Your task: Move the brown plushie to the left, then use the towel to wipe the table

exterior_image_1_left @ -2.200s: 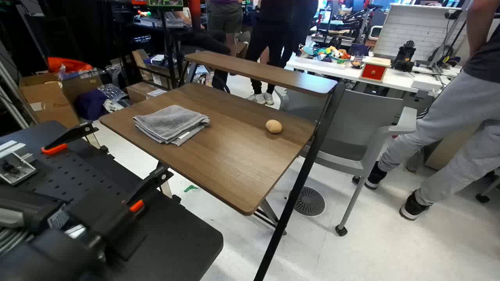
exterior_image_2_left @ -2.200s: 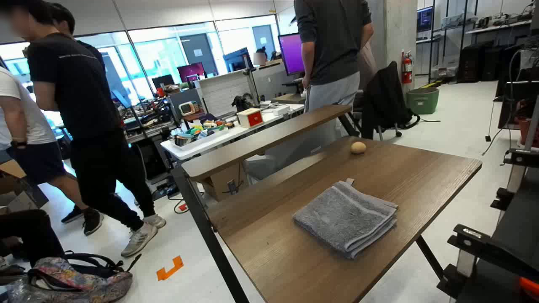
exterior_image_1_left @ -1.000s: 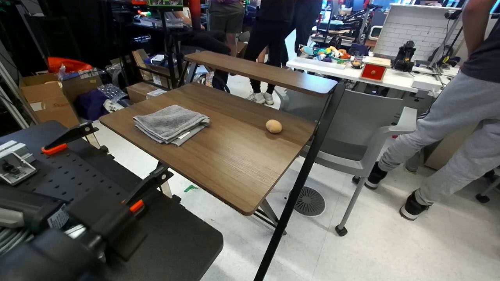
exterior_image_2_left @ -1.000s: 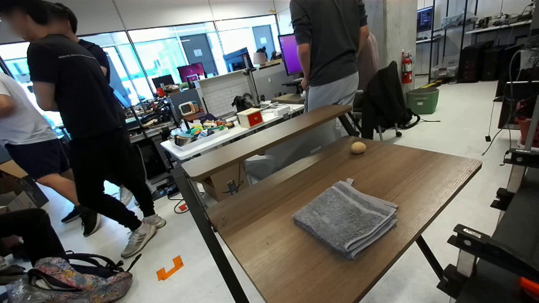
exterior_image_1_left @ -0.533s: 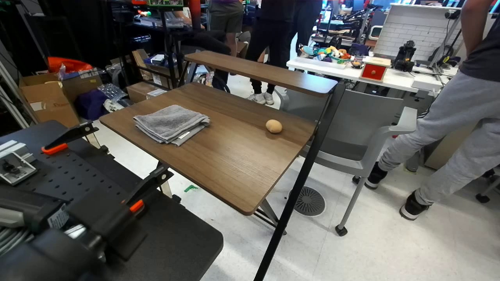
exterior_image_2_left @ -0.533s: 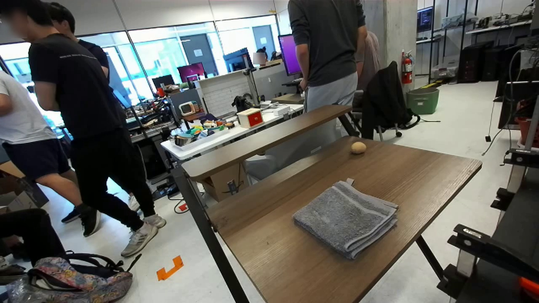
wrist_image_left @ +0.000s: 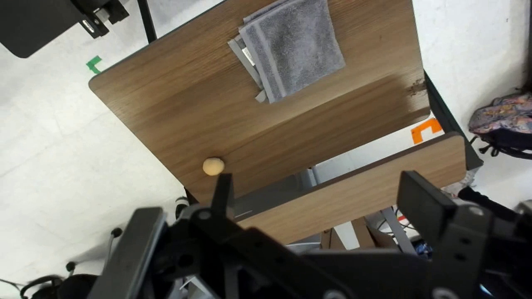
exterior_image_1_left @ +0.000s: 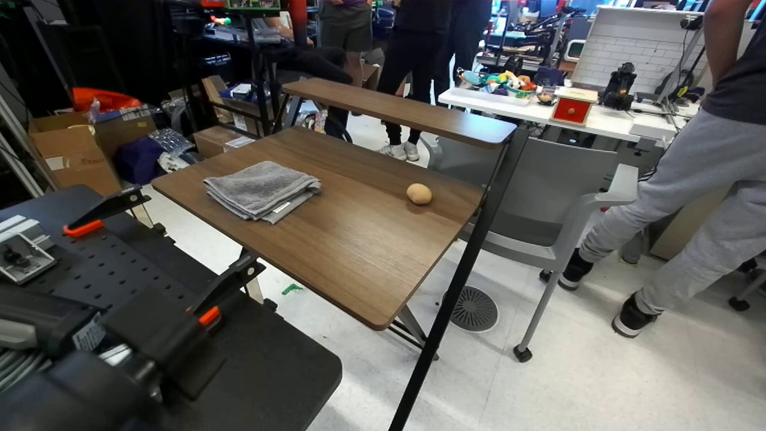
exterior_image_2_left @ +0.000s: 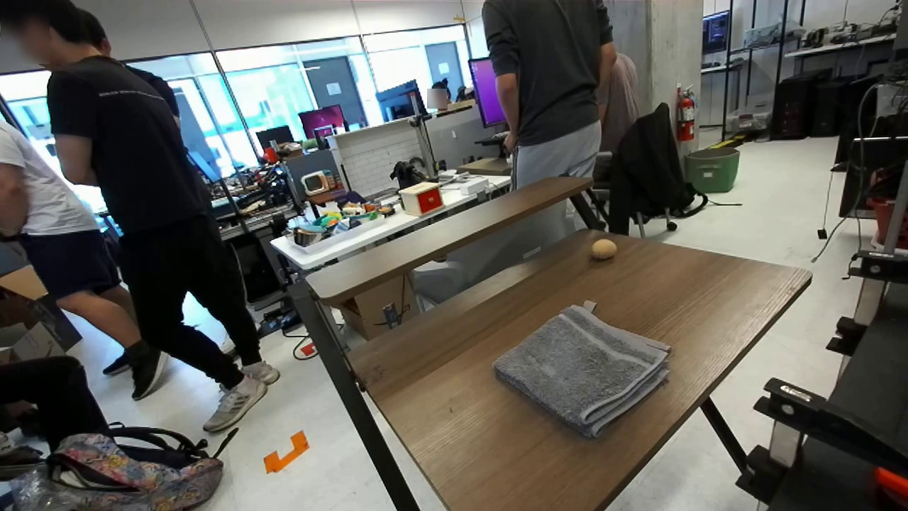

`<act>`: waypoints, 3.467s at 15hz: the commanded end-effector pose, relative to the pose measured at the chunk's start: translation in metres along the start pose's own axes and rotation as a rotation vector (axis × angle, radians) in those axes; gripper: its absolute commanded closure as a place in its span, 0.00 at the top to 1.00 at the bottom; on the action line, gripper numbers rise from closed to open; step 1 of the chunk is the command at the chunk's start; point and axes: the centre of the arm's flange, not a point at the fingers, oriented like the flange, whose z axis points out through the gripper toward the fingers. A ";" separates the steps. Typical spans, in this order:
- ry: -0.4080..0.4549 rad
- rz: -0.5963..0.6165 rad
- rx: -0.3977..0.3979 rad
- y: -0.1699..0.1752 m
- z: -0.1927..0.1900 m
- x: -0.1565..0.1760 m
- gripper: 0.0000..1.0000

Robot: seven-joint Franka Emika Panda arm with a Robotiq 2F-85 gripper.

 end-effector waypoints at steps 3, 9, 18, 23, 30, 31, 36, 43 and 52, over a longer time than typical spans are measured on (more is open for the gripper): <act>-0.012 0.008 0.002 -0.002 0.003 0.005 1.00; 0.021 0.132 -0.040 -0.022 0.034 0.060 1.00; 0.160 0.432 -0.173 0.014 0.192 0.180 1.00; -0.110 0.222 -0.166 0.005 0.186 0.200 1.00; -0.331 -0.015 0.062 -0.016 0.141 0.233 1.00; -0.255 0.032 0.032 -0.014 0.151 0.211 1.00; -0.263 0.021 0.024 -0.014 0.151 0.211 1.00; -0.229 0.069 -0.042 0.060 0.253 0.248 1.00; -0.126 0.094 0.160 0.109 0.387 0.258 1.00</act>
